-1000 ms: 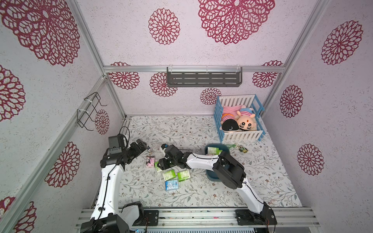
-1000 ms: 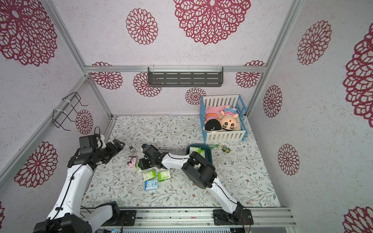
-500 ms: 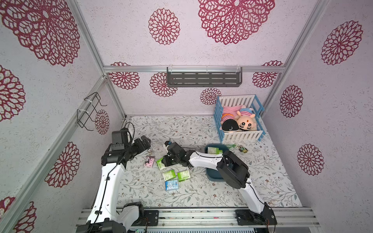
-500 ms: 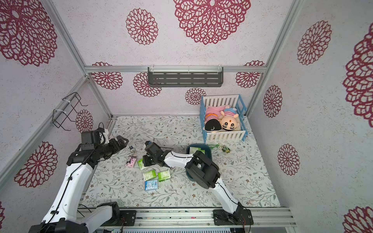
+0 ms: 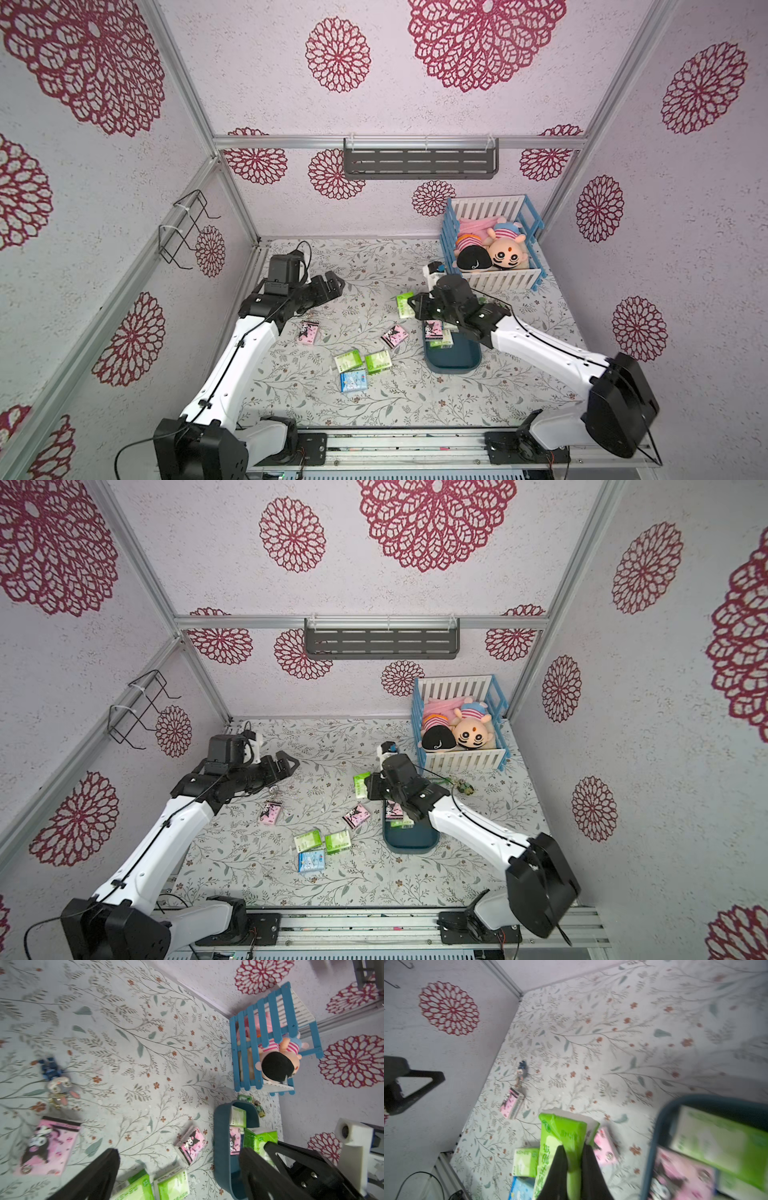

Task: Put the pocket tissues into the storage box
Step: Place the pocket tissues in the storage box.

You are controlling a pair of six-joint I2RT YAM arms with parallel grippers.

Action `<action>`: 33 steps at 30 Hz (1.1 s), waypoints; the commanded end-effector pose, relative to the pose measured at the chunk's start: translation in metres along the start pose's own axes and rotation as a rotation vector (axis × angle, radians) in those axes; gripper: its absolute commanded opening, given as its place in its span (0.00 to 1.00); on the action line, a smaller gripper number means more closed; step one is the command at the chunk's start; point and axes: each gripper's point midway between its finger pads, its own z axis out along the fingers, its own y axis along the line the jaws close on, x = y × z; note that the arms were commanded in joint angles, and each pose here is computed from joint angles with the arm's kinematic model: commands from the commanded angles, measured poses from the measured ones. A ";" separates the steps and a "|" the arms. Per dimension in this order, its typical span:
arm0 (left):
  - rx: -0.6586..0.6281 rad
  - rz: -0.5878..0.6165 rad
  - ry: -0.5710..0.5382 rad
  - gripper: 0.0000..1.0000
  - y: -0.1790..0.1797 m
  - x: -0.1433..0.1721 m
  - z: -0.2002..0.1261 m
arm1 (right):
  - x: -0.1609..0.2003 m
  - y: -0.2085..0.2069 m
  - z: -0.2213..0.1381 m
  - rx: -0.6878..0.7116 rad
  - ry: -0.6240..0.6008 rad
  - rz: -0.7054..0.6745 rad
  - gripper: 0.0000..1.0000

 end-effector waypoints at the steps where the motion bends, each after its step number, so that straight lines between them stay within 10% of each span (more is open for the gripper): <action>1: 0.110 0.076 0.004 0.97 -0.050 0.001 0.020 | 0.029 -0.056 -0.034 0.180 0.042 -0.002 0.00; 14: 0.413 0.256 0.220 0.97 -0.173 0.080 0.081 | 0.069 -0.131 -0.060 0.370 0.025 0.050 0.00; 33: 0.361 0.286 0.281 0.97 -0.171 0.107 0.104 | 0.076 -0.153 -0.024 0.399 0.046 -0.019 0.02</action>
